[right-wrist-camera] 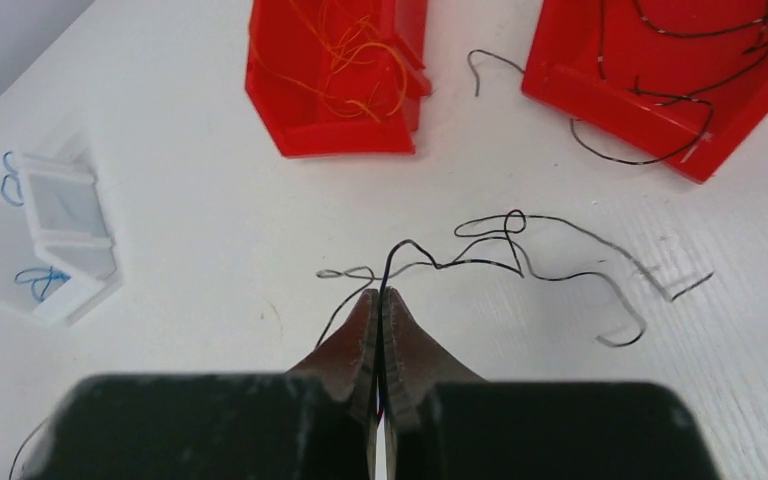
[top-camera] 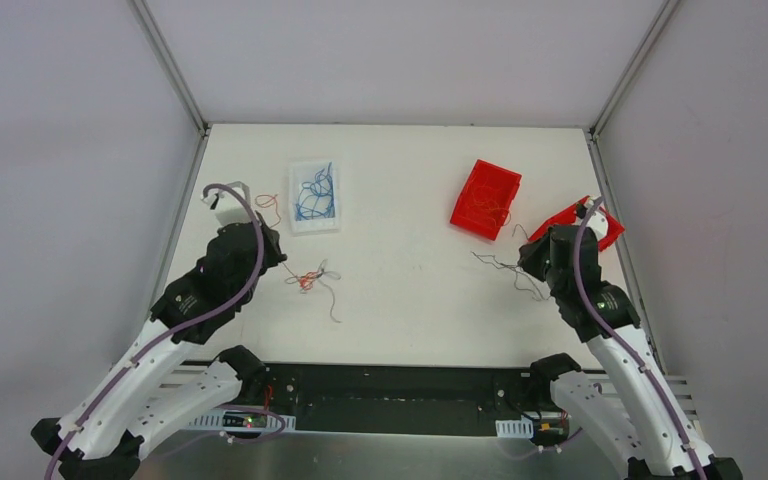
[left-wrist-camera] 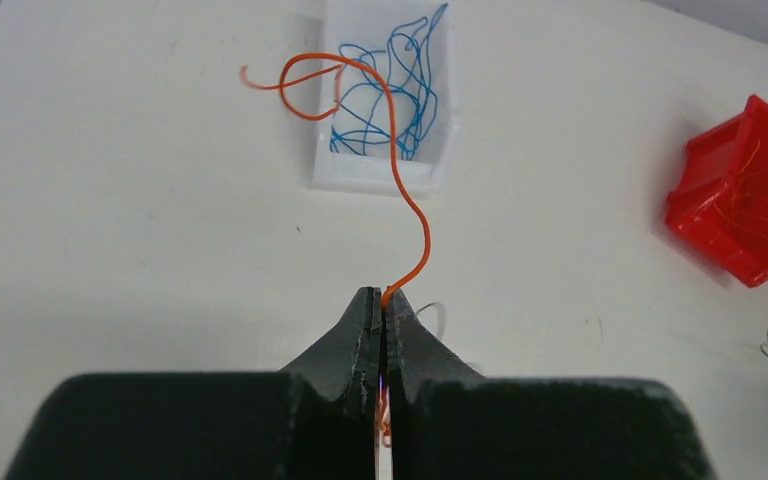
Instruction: Untangle the cables
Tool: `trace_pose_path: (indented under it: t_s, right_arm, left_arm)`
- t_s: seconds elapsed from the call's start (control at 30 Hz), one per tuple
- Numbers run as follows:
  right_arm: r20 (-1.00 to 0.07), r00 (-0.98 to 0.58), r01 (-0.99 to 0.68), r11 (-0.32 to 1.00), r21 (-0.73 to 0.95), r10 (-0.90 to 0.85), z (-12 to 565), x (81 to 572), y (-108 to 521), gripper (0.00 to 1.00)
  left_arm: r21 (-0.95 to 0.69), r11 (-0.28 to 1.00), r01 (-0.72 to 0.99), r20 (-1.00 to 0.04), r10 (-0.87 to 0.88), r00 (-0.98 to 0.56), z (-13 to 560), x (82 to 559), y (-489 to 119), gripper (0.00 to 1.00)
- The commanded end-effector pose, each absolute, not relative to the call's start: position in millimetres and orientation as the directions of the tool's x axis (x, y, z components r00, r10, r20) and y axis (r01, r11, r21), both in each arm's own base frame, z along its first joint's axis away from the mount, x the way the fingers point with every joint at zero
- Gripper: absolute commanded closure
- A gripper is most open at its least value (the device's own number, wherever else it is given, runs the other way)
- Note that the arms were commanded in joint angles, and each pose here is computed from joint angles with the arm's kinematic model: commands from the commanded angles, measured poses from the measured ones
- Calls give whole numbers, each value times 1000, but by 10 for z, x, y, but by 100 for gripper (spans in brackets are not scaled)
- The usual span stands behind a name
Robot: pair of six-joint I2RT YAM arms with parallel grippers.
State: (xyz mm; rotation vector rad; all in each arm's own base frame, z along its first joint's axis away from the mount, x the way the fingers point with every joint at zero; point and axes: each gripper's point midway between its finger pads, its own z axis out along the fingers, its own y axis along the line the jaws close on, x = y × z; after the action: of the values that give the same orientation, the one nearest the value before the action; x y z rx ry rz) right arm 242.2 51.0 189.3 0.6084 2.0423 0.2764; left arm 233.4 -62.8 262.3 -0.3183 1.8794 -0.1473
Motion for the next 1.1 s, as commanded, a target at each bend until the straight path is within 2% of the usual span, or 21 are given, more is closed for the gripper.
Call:
trace_pose_path:
  t_s: [0.0, 0.2, 0.47, 0.5, 0.53, 0.57, 0.6, 0.63, 0.8, 0.87, 0.97, 1.07]
  right_arm:
    - [-739, -472, 139, 868, 476, 481, 2251, 2440, 786, 100]
    - [-672, -617, -73, 820, 567, 410, 2311, 2353, 1284, 100]
    - [-590, -706, -123, 754, 646, 391, 2156, 2309, 1556, 100]
    - [-570, -734, -153, 727, 669, 370, 2140, 2267, 1645, 97]
    - [-556, -757, -188, 701, 688, 343, 2153, 2225, 1736, 78]
    - [-540, -780, -206, 683, 700, 318, 2146, 2189, 1805, 45]
    - [-534, -791, -215, 681, 700, 299, 2130, 2171, 1846, 24]
    - [-543, -792, -238, 678, 695, 279, 2129, 2164, 1884, 16]
    - [-646, -725, -425, 582, 693, 240, 2369, 2157, 2130, 14]
    - [-668, -698, -437, 585, 683, 258, 2404, 2243, 2147, 14]
    - [-674, -676, -342, 684, 644, 296, 2302, 2473, 2016, 12]
    - [-645, -683, -125, 815, 566, 343, 2039, 2663, 1720, 1]
  left_arm:
    - [-235, 972, -8, -902, -221, -371, 2736, 2371, -904, 100]
    - [-258, 959, 118, -901, -195, -387, 2969, 2456, -1201, 100]
    - [-228, 958, 177, -927, -157, -341, 3357, 2675, -1386, 100]
    - [-232, 953, 195, -927, -156, -341, 3407, 2691, -1434, 100]
    - [-238, 949, 208, -927, -157, -342, 3448, 2706, -1474, 100]
    - [-244, 944, 224, -927, -159, -340, 3498, 2719, -1517, 100]
    - [-251, 937, 241, -927, -161, -340, 3541, 2730, -1565, 100]
    - [-258, 930, 260, -926, -162, -340, 3581, 2738, -1613, 100]
    - [-321, 866, 382, -918, -187, -349, 3808, 2754, -1937, 100]
    - [-344, 835, 429, -916, -197, -350, 3911, 2758, -2063, 100]
    - [-360, 810, 464, -916, -211, -341, 4049, 2783, -2164, 100]
    - [-361, 806, 469, -917, -217, -334, 4110, 2806, -2187, 100]
